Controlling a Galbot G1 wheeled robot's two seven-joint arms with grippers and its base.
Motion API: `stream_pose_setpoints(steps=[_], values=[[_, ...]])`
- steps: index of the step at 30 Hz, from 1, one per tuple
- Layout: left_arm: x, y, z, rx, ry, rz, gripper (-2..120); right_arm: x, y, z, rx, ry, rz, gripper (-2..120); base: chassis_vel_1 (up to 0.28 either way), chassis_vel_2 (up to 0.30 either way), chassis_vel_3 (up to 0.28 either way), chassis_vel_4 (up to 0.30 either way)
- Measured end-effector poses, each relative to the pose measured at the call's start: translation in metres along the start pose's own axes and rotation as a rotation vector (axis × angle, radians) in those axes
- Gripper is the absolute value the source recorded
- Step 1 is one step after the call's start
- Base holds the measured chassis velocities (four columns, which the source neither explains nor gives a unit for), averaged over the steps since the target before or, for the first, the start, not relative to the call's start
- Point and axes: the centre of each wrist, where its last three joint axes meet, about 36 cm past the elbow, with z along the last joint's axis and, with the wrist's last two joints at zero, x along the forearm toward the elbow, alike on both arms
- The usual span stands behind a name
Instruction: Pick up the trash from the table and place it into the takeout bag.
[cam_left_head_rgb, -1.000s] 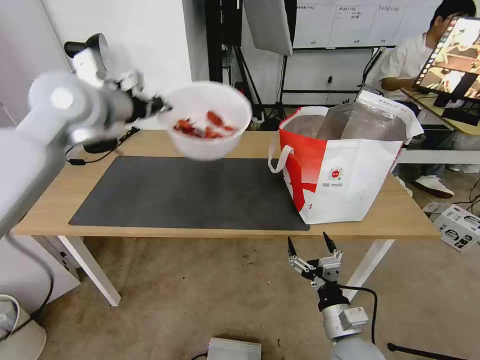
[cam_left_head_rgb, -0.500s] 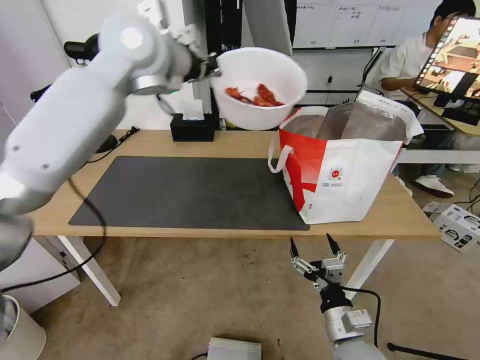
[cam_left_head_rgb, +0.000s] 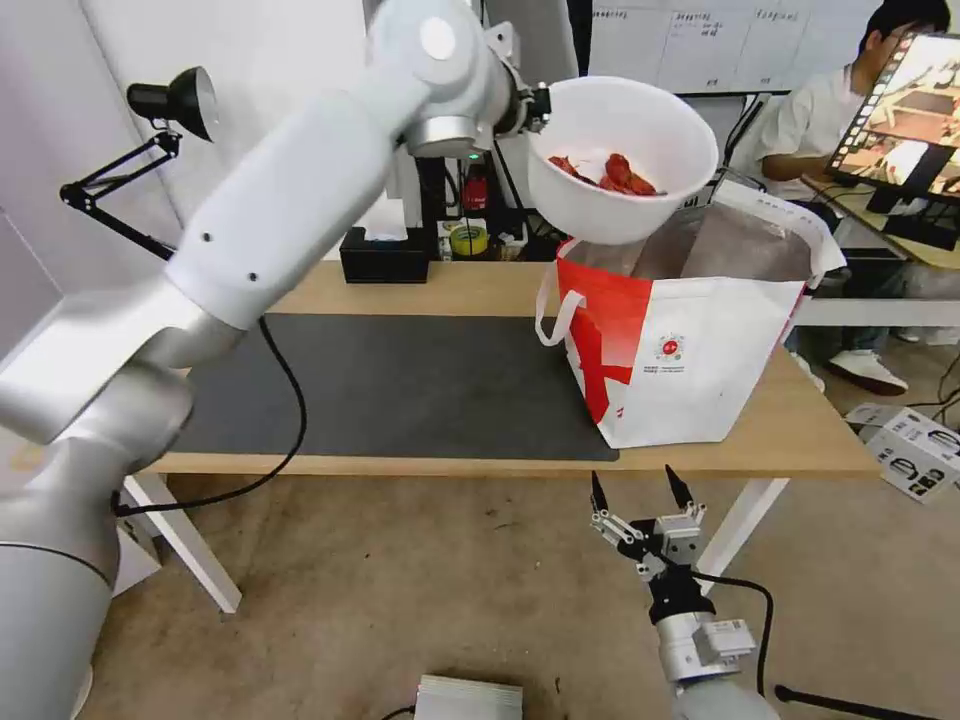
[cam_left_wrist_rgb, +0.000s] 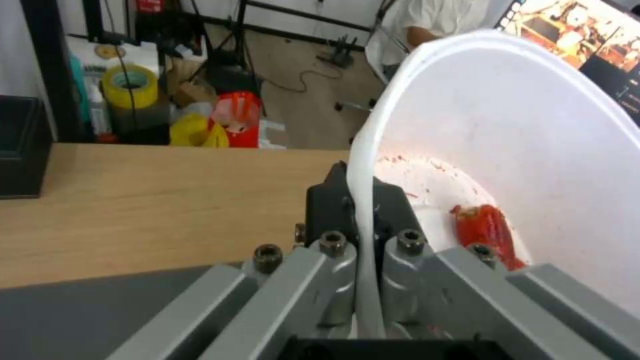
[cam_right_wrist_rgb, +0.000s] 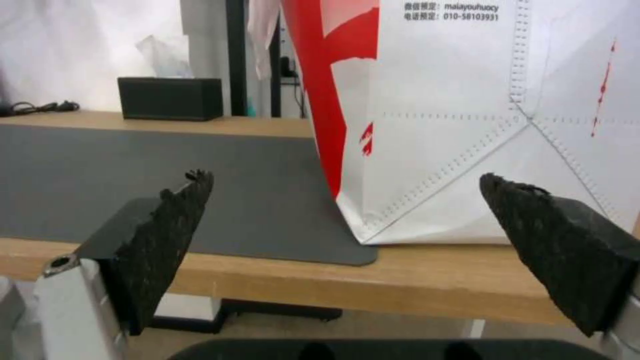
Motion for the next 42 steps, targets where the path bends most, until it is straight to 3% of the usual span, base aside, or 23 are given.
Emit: stream_pose_setpoints(steps=[9,12,22,34,42], values=[[-0.02,-0.017,0.008,-0.011,0.006,0.005,0,-0.001,0.0,0.0,-0.002,-0.003,0.007,100,0.0,0.0,0.0,0.0],[-0.031,-0.033,0.014,-0.021,0.014,0.015,0,-0.002,-0.002,-0.001,-0.001,-0.006,0.012,100,0.0,0.0,0.0,0.0],[-0.055,-0.057,0.028,-0.039,0.028,0.026,0,-0.004,-0.004,-0.002,-0.001,-0.01,0.023,100,0.0,0.0,0.0,0.0],[-0.087,-0.048,0.053,-0.048,0.043,-0.003,0,-0.006,-0.005,-0.001,-0.001,-0.012,0.03,100,0.0,0.0,0.0,0.0],[-0.087,-0.049,0.064,-0.05,0.045,0.012,0,-0.006,-0.005,-0.001,-0.001,-0.011,0.036,100,0.0,0.0,0.0,0.0]])
